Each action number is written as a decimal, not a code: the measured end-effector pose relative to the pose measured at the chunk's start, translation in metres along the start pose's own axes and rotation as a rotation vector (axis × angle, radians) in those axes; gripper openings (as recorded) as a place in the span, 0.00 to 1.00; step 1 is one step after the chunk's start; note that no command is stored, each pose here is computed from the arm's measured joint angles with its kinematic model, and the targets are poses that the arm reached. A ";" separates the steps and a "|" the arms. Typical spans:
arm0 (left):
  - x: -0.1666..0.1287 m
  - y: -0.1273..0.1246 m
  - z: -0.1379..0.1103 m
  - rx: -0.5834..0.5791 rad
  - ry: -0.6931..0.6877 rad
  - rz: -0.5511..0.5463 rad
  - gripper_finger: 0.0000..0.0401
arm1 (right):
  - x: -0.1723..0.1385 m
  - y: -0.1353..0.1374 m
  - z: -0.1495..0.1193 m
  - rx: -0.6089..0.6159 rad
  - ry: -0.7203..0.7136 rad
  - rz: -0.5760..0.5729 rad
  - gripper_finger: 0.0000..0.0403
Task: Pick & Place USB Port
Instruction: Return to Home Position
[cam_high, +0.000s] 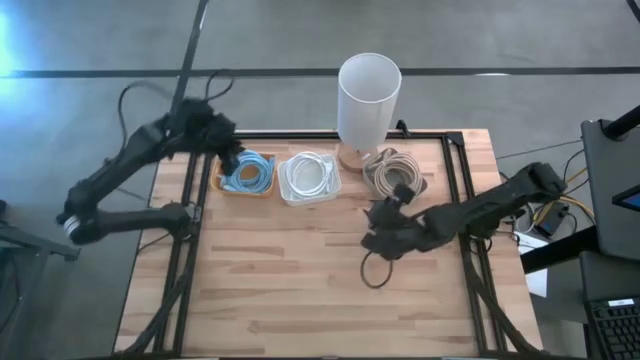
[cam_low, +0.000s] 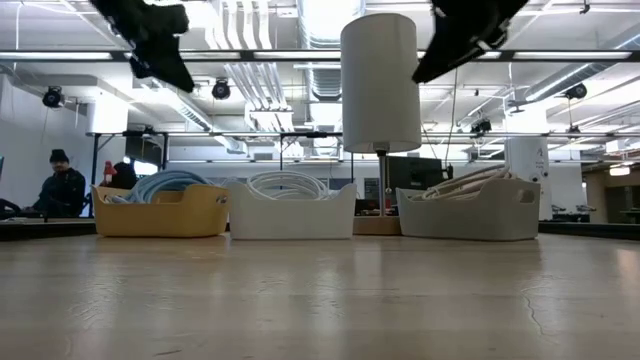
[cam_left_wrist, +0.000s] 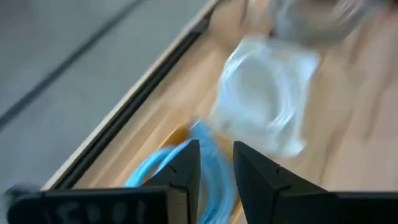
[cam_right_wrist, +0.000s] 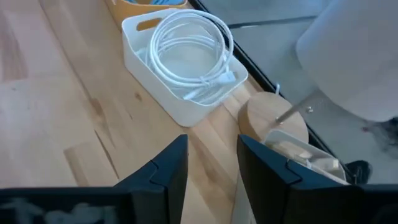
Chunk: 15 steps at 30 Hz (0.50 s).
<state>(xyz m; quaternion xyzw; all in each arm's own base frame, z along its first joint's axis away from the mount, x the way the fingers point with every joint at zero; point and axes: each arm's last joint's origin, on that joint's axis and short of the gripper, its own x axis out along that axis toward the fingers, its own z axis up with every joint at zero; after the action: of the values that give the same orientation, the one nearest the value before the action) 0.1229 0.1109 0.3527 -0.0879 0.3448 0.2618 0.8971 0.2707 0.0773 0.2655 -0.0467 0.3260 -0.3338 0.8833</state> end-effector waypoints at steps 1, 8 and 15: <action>-0.001 -0.005 -0.008 -0.017 -0.064 -0.017 0.22 | -0.004 -0.007 -0.002 0.010 -0.005 0.010 0.32; 0.018 -0.041 -0.066 -0.033 -0.305 -0.169 0.20 | -0.016 -0.052 -0.019 0.106 -0.051 0.126 0.27; 0.047 -0.067 -0.094 -0.004 -0.430 -0.164 0.18 | 0.000 -0.084 -0.023 0.112 -0.399 0.563 0.21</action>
<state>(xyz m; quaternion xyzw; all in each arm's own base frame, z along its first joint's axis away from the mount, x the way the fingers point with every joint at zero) 0.1342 0.0415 0.2494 -0.0596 0.1369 0.2015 0.9680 0.2097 0.0151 0.2723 0.0295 0.1284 -0.0785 0.9882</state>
